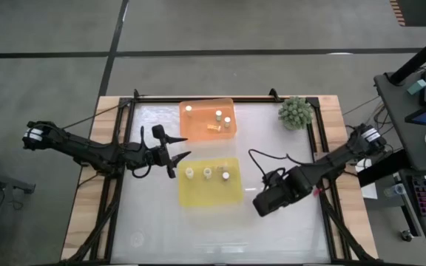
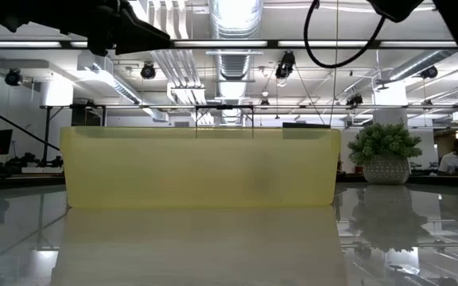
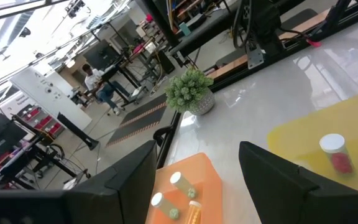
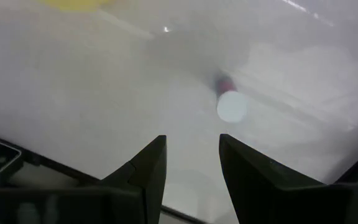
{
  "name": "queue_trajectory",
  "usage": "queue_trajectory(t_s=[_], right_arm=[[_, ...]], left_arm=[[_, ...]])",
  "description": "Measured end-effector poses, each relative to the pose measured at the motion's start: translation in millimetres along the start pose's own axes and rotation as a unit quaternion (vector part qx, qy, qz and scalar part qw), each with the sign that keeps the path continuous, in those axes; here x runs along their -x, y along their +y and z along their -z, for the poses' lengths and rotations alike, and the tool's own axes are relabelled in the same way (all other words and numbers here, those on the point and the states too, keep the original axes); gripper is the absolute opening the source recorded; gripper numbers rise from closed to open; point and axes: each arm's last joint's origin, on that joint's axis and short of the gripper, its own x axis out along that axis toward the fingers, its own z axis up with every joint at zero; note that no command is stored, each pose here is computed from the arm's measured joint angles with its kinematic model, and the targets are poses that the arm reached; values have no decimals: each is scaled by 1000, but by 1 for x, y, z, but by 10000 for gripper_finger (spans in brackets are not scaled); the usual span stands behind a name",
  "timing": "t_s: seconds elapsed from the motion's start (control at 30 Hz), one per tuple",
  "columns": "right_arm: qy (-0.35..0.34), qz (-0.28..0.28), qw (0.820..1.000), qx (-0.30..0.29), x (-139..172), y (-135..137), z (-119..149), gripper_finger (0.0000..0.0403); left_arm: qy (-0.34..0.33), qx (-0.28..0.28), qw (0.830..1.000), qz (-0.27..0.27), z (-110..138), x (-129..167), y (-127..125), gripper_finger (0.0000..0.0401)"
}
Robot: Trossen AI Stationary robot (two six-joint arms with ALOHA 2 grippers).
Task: Pick and place medicine bottles into bin by pill shape (circle, oval)
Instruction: Put the blue capsule bottle into the yellow bin
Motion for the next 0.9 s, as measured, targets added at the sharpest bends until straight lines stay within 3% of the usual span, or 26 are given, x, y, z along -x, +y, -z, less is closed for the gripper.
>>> queue_trajectory(t_s=[0.23,0.67,0.9], right_arm=[[-3,9,1000,-29,-7,2,6,156],[-12,42,998,-39,-20,-7,4,283],[-15,76,996,-36,-36,-16,1,298]], left_arm=[[0,0,1000,0,0,0,0,212],[1,1,1000,1,0,0,0,212],[1,1,1000,1,0,0,0,212]])
